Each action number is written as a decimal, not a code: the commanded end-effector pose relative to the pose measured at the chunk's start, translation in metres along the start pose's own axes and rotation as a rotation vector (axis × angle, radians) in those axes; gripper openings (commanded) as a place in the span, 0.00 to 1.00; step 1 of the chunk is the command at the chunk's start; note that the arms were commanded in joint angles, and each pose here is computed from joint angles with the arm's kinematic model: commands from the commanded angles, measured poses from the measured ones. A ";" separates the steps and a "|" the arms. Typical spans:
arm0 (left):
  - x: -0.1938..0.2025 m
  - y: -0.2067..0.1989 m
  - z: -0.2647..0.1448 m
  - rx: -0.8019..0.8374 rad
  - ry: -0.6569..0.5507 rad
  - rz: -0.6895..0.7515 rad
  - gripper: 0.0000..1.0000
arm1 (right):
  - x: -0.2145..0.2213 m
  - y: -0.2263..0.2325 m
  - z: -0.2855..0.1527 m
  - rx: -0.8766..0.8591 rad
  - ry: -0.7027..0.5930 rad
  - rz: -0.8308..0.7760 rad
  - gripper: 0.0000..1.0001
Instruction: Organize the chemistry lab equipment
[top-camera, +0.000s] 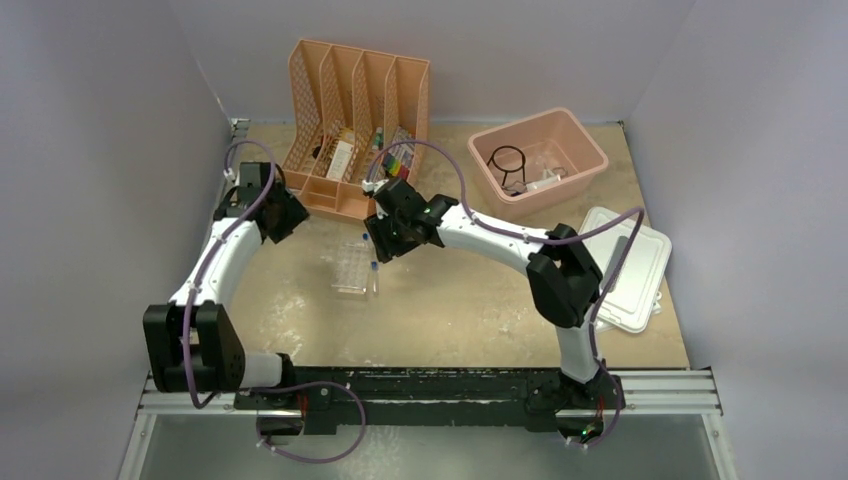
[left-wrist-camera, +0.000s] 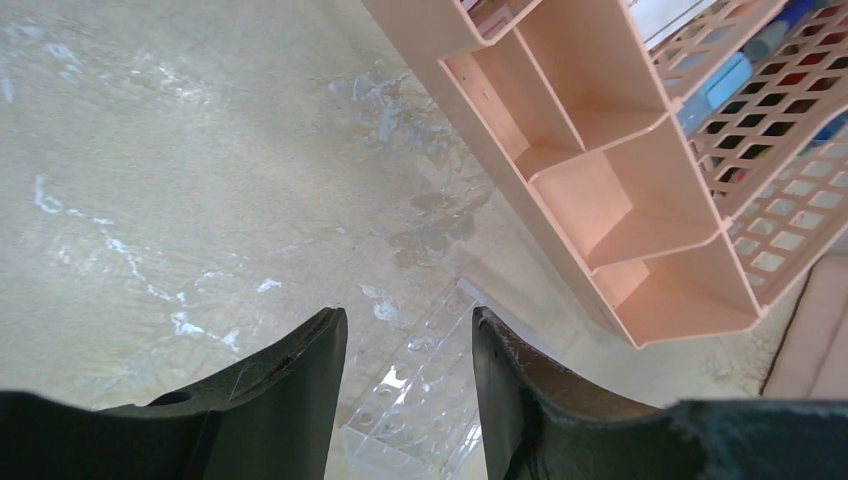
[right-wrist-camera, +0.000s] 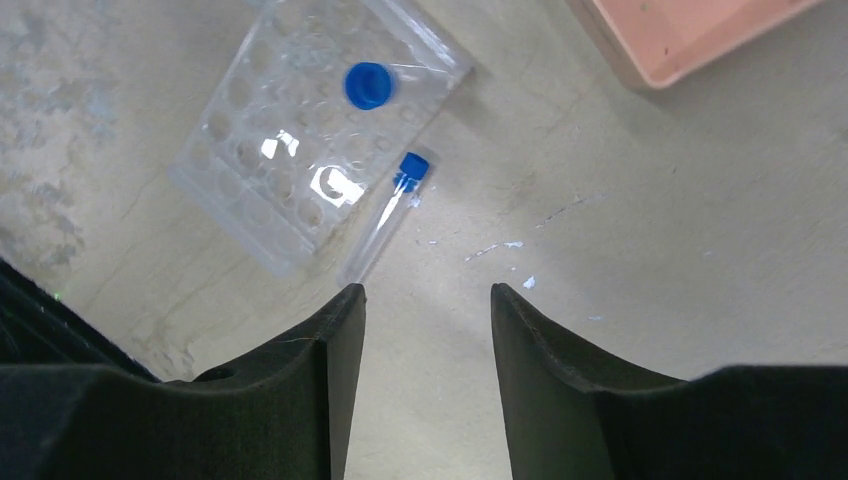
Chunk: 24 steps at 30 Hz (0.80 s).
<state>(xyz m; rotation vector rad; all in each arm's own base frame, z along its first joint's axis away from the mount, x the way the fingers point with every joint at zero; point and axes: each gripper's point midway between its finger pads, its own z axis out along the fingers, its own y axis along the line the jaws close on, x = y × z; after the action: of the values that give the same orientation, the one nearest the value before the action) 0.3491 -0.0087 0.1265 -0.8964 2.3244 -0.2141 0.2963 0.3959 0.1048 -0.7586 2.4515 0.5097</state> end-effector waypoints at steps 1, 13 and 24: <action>-0.021 0.000 -0.029 0.012 -0.102 0.026 0.49 | 0.003 -0.003 0.012 0.061 -0.010 0.198 0.52; -0.021 0.015 -0.058 -0.010 -0.168 0.001 0.50 | 0.014 0.002 0.042 0.244 -0.032 0.278 0.52; -0.022 0.015 -0.049 -0.021 -0.171 -0.037 0.51 | 0.025 0.015 0.048 0.181 -0.039 0.136 0.53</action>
<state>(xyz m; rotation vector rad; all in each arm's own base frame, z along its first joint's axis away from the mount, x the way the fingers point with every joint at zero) 0.3159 0.0073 0.1666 -0.8989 2.2084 -0.1365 0.2787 0.4167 0.0338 -0.4766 2.5575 0.3196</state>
